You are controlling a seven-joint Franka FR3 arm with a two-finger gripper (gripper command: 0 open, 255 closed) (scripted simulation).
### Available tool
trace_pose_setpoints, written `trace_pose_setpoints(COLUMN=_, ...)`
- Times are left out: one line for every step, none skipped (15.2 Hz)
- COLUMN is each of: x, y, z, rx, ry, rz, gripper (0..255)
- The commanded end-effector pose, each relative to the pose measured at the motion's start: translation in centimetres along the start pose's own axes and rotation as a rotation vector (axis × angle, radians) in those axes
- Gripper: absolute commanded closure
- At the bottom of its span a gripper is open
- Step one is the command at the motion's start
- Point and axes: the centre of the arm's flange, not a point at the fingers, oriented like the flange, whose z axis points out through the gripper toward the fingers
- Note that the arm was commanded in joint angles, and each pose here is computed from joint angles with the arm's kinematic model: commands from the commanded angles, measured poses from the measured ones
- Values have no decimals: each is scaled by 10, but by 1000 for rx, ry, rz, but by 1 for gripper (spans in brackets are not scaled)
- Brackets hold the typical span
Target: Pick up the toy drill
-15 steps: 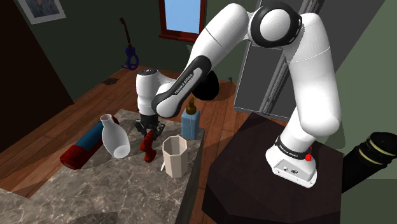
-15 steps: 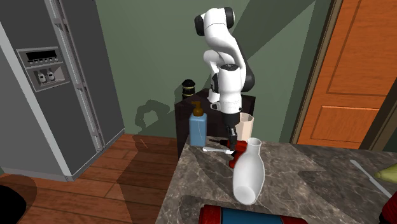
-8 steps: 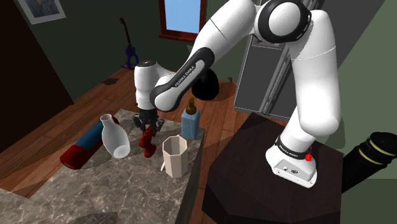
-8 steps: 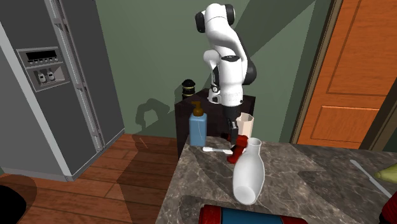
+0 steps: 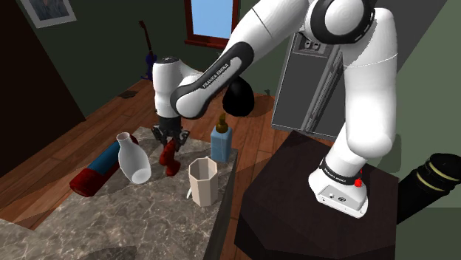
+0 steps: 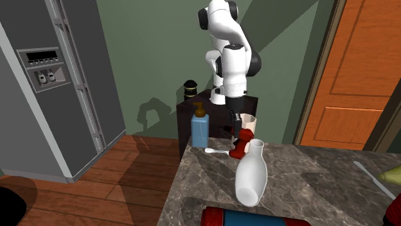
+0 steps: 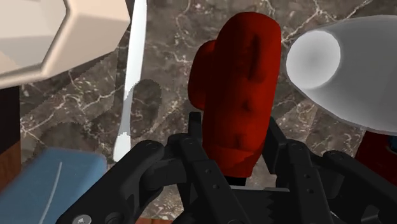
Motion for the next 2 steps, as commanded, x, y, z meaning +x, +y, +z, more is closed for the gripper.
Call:
trace_pose_setpoints(x=-1, y=0, z=-7, rx=0, ry=0, rz=0, gripper=255)
trace_pose_setpoints(x=-1, y=0, z=-7, rx=0, ry=0, rz=0, gripper=255)
